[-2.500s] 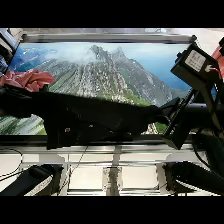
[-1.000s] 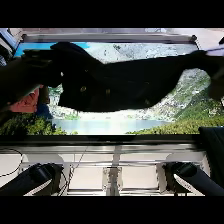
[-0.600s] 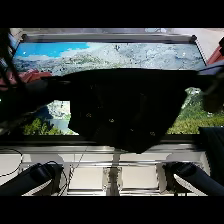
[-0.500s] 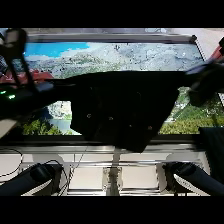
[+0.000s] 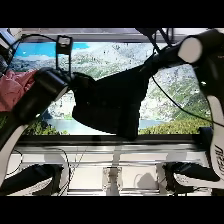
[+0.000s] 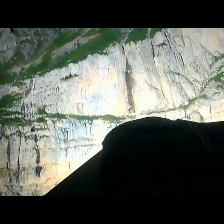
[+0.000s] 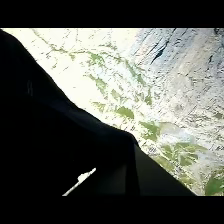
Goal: Fold the clothes and pants, and hang the long-sleeved shirts on hangers.
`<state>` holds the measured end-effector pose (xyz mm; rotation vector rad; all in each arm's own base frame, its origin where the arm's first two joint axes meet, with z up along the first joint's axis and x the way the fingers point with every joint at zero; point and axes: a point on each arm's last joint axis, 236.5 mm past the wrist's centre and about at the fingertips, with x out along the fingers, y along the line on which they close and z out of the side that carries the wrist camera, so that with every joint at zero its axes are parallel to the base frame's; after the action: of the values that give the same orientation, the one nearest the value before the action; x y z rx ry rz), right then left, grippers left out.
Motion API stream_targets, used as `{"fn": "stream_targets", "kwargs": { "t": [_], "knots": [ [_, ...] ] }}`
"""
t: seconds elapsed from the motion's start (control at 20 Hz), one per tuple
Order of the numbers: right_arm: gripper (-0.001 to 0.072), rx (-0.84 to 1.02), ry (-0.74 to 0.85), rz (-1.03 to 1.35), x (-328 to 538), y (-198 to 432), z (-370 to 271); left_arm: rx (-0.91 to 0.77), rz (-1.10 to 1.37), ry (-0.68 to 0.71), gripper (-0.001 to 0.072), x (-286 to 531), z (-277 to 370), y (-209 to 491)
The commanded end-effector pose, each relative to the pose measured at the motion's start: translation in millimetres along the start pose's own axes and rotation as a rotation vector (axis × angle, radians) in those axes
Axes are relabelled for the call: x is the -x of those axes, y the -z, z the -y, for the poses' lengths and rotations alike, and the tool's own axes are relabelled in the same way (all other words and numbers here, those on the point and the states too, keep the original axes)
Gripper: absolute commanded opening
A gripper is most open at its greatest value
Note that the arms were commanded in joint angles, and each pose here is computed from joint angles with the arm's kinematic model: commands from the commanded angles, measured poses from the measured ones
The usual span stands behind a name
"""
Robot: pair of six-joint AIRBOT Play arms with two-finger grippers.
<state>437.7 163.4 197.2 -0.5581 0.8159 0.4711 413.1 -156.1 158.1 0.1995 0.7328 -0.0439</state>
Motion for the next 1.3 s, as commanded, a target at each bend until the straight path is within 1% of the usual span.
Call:
{"fn": "stream_targets", "kwargs": {
  "t": [0.0,0.1,0.2,0.35,0.45,0.7,0.8,1.05,1.2,1.25],
  "knots": [
    [0.0008,-0.116,0.083,0.005,-49.7,8.7,56.6,-0.101,0.025,-0.024,0.0065,-57.3,-5.7,-7.6],
    [0.0008,-0.193,0.072,-0.059,-62.3,39.1,78.5,-0.177,-0.016,-0.049,0.0065,-77.4,-15.7,2.1],
    [0.0008,-0.263,0.023,-0.13,-74.0,73.7,82.4,-0.242,-0.049,-0.06,0.0064,-89.2,-23.1,9.8],
    [0.0008,-0.283,-0.169,-0.257,-90.8,121.3,38.1,-0.37,-0.104,-0.043,0.0064,-92.2,-20.7,25.6],
    [0.0008,-0.285,-0.278,-0.313,-94.4,140.8,2.0,-0.454,-0.191,-0.011,0.0064,-91.9,-16.5,50.3],
    [0.0009,-0.268,-0.501,-0.491,-69.0,177.9,-74.9,-0.7,-0.427,0.078,0.0064,-82.1,-10.8,117.7],
    [0.0009,-0.269,-0.539,-0.531,-61.1,186.8,-94.4,-0.782,-0.531,0.108,0.0064,-75.8,-9.7,150.2],
    [0.0012,-0.307,-0.618,-0.637,-58.5,220.8,-140.3,-0.88,-0.674,0.147,0.0065,-70.1,-2.4,212.9],
    [0.0013,-0.344,-0.675,-0.664,-61.3,233.6,-161.2,-0.887,-0.71,0.178,0.0065,-62.2,6.1,226.2],
    [0.0035,-0.345,-0.683,-0.681,-59.8,238.2,-163.5,-0.896,-0.709,0.181,0.0065,-59.3,7.9,226.0]
  ]
}}
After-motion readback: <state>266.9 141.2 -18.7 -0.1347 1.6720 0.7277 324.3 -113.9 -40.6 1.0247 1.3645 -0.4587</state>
